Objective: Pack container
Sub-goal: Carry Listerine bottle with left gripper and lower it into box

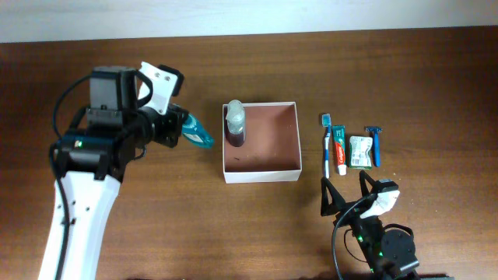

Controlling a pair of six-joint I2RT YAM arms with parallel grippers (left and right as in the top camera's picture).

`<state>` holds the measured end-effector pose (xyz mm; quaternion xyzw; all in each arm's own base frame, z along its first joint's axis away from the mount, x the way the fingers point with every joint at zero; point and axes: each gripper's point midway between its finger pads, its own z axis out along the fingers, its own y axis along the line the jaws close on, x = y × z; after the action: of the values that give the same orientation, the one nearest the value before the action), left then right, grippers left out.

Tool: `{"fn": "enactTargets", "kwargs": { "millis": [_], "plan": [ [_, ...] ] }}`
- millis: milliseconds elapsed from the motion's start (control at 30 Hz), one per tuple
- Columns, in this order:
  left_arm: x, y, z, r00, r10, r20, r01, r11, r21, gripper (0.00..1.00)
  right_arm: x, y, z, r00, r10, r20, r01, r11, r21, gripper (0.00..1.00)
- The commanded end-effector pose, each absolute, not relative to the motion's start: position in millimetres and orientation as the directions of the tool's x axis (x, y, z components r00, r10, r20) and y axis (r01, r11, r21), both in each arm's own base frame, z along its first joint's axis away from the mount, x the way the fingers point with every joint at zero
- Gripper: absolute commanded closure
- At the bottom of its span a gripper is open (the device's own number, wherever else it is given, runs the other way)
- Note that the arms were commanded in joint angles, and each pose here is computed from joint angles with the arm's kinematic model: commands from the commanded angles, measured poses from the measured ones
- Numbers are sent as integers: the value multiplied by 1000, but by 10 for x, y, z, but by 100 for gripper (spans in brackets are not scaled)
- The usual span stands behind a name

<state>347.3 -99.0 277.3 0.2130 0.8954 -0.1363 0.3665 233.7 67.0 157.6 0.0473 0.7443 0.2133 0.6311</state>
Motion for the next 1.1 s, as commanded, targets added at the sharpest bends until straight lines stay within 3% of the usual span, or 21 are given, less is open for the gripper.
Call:
{"fn": "enactTargets", "kwargs": {
  "millis": [0, 267, 500, 800, 1067],
  "plan": [
    [3224, -1267, 3040, -501, 360, -787, 673, 733, -93, 91, 2348, 630, 1553, -191, 340, -921, -180, 910, 373, 2],
    [2892, -1452, 2970, -358, 498, -790, 848, 527, -52, 91, 2348, 630, 1553, -191, 340, -921, -180, 910, 373, 2],
    [2793, -1615, 3014, -240, 514, -824, 918, 397, -20, 90, 2348, 630, 1553, -191, 340, -921, -180, 910, 373, 2],
    [2890, -1845, 2843, -190, 547, -815, 950, 313, -11, 89, 2348, 630, 1553, -191, 340, -921, -180, 910, 373, 2],
    [3108, -1932, 2628, -213, 552, -806, 951, 306, -42, 89, 2349, 630, 1551, -191, 340, -921, -180, 910, 373, 2]
  ]
}}
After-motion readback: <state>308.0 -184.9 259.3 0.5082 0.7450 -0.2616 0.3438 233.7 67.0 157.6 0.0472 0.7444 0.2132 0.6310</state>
